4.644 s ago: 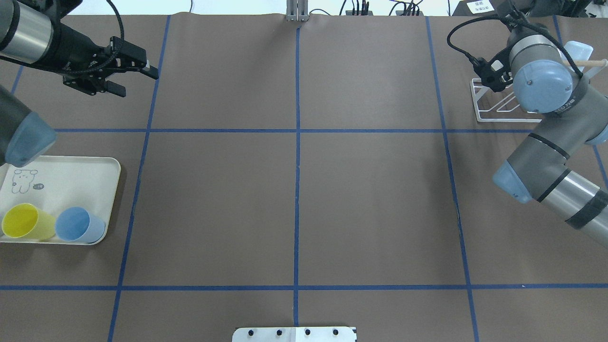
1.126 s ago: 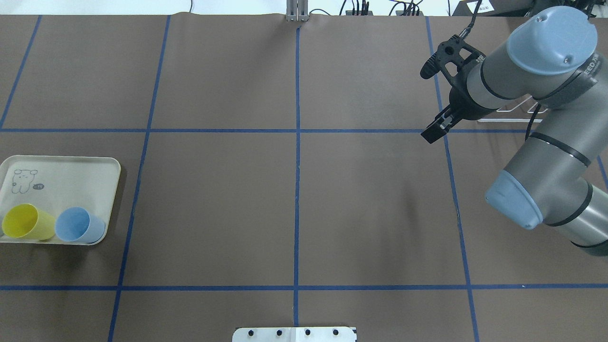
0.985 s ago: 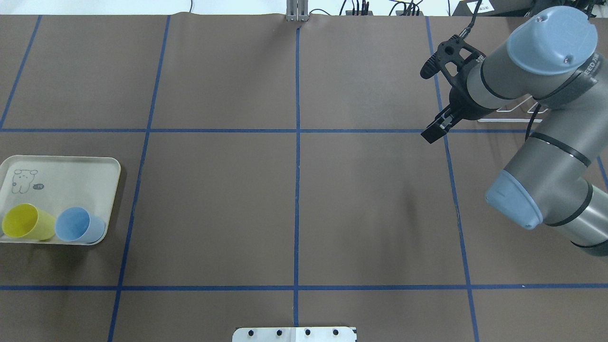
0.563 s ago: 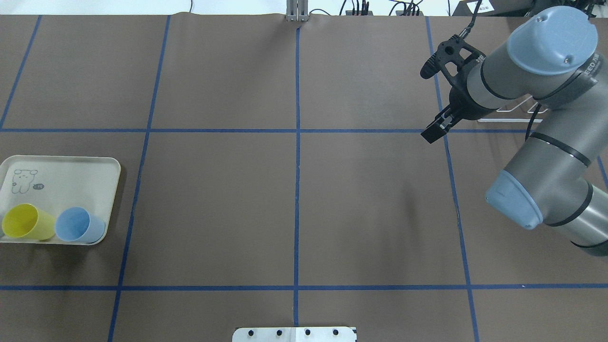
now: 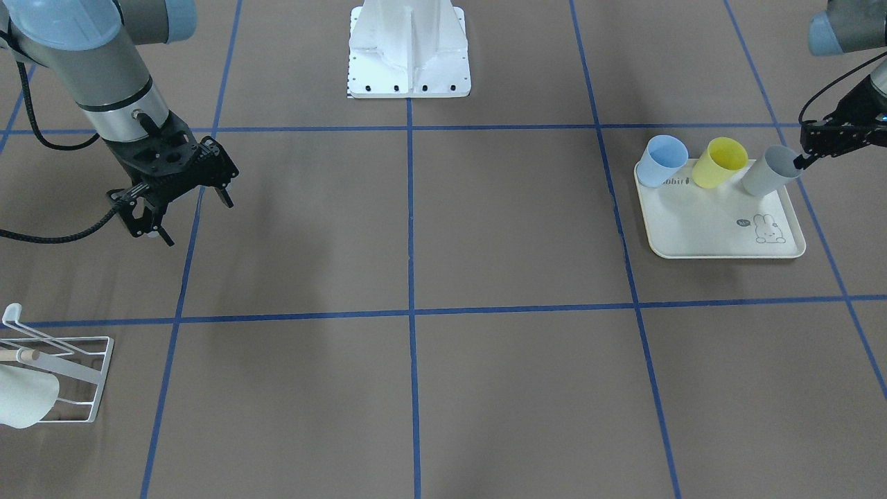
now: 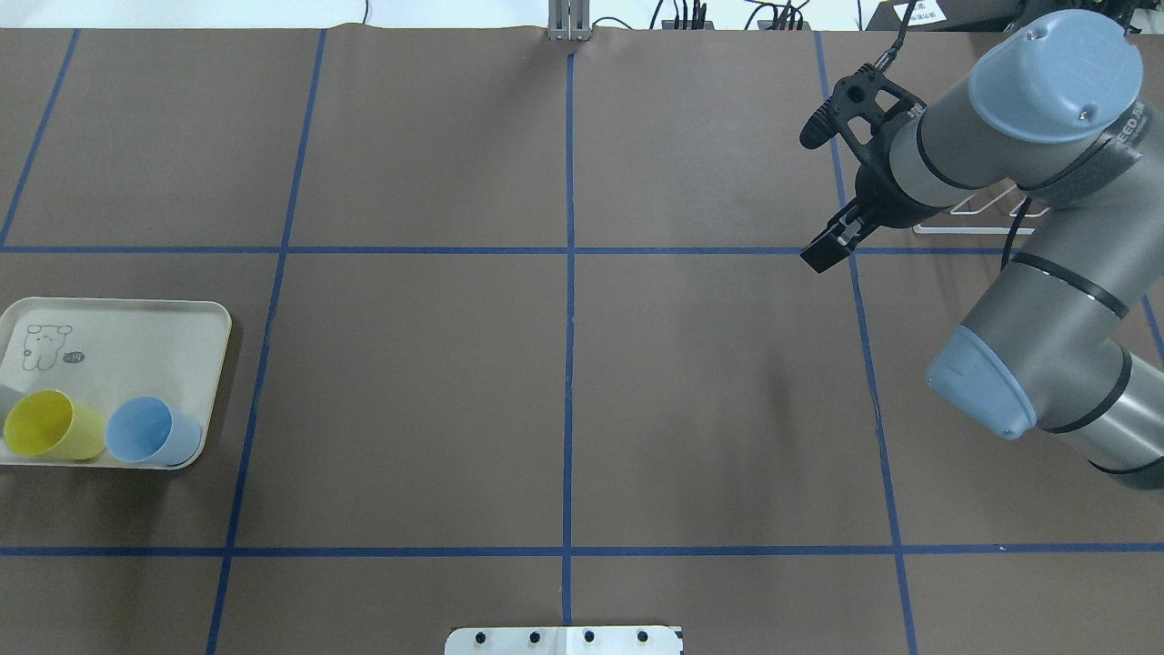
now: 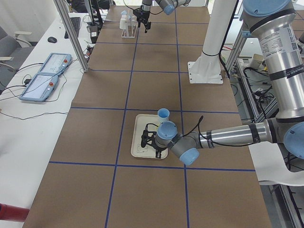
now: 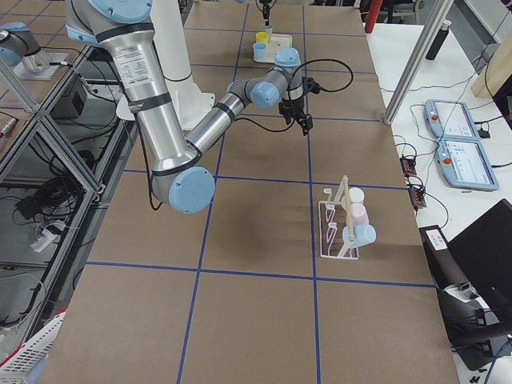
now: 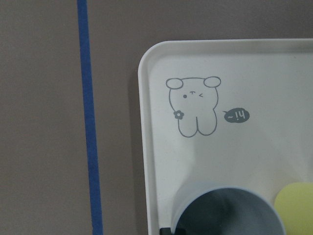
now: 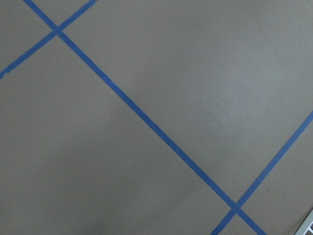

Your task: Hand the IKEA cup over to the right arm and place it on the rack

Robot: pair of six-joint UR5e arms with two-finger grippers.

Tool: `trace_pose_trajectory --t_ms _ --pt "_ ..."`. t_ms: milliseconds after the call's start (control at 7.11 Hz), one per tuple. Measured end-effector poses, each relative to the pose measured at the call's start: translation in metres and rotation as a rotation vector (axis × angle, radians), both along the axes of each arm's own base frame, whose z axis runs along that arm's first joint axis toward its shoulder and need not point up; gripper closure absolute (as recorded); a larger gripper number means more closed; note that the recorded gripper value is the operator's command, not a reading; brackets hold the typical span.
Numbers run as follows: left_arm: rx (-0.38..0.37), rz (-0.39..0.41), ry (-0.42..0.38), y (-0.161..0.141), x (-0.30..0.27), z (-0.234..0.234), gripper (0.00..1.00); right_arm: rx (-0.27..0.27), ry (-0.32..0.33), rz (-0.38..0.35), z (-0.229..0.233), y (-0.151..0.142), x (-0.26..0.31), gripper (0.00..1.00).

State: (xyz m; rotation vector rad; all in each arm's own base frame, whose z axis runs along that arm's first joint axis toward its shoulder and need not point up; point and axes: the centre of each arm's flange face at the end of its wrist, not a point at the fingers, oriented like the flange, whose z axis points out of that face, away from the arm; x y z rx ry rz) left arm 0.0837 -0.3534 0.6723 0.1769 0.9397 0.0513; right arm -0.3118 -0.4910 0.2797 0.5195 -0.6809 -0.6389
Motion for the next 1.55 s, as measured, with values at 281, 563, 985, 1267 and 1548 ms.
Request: trace_pose_trajectory --t_ms 281,563,985,1267,1548 --pt "0.005 -0.012 0.019 -0.007 -0.007 -0.011 1.0 0.02 -0.016 -0.004 -0.012 -0.002 -0.003 0.0" --pt "-0.013 -0.079 0.088 -0.061 -0.032 -0.057 1.0 0.105 -0.05 0.017 -0.023 -0.008 -0.01 0.0" --pt "-0.151 -0.138 0.282 -0.15 -0.057 -0.164 1.0 0.253 -0.156 0.022 -0.029 -0.016 -0.038 0.0" --pt "-0.29 -0.159 0.41 -0.186 -0.05 -0.243 1.0 0.321 -0.233 0.009 -0.058 -0.018 -0.055 0.01" --pt "-0.426 -0.187 0.481 -0.21 -0.038 -0.312 1.0 0.392 -0.303 -0.009 -0.08 -0.012 -0.069 0.01"
